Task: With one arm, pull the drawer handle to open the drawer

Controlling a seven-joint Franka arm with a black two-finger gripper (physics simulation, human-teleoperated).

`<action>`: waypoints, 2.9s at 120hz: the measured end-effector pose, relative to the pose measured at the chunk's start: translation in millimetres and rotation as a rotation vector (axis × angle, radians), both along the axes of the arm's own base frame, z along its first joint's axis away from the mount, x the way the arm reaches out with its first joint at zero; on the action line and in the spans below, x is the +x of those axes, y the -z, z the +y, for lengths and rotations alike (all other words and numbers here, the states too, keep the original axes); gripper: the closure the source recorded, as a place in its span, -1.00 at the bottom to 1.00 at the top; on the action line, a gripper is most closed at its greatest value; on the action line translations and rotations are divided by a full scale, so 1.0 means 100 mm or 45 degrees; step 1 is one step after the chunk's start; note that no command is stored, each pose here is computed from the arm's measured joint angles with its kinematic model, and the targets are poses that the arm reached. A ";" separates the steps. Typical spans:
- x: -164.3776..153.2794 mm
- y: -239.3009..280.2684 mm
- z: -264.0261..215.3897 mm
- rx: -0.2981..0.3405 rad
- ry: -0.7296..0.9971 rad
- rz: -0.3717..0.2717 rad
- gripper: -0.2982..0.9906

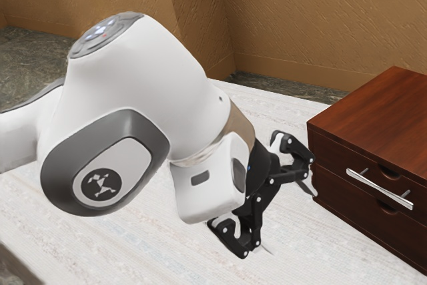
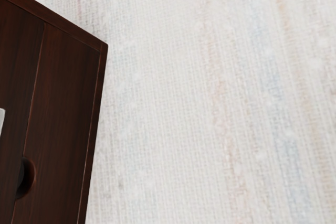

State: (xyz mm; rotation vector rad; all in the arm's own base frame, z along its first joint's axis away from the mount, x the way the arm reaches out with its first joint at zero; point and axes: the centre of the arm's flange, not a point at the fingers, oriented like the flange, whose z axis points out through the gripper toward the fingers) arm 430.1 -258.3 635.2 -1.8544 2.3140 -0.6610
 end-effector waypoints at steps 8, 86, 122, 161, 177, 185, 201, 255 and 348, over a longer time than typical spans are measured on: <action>0.02 0.04 -0.06 -0.003 0.015 -0.005 -0.54; 0.08 0.21 -0.43 0.011 -0.023 -0.014 -0.54; 0.02 0.24 -0.54 -0.017 -0.070 -0.008 -0.54; 0.03 0.38 -0.58 -0.033 -0.123 0.023 -0.54; 0.10 0.36 -0.52 -0.030 -0.151 -0.013 -0.54; 0.16 0.37 -0.51 -0.025 -0.156 -0.033 -0.54; 0.32 0.42 -0.55 -0.033 -0.161 -0.043 -0.54; 0.56 0.54 -0.63 -0.050 -0.175 -0.035 -0.54; 1.15 0.76 -0.23 -0.010 -0.290 -0.024 -0.54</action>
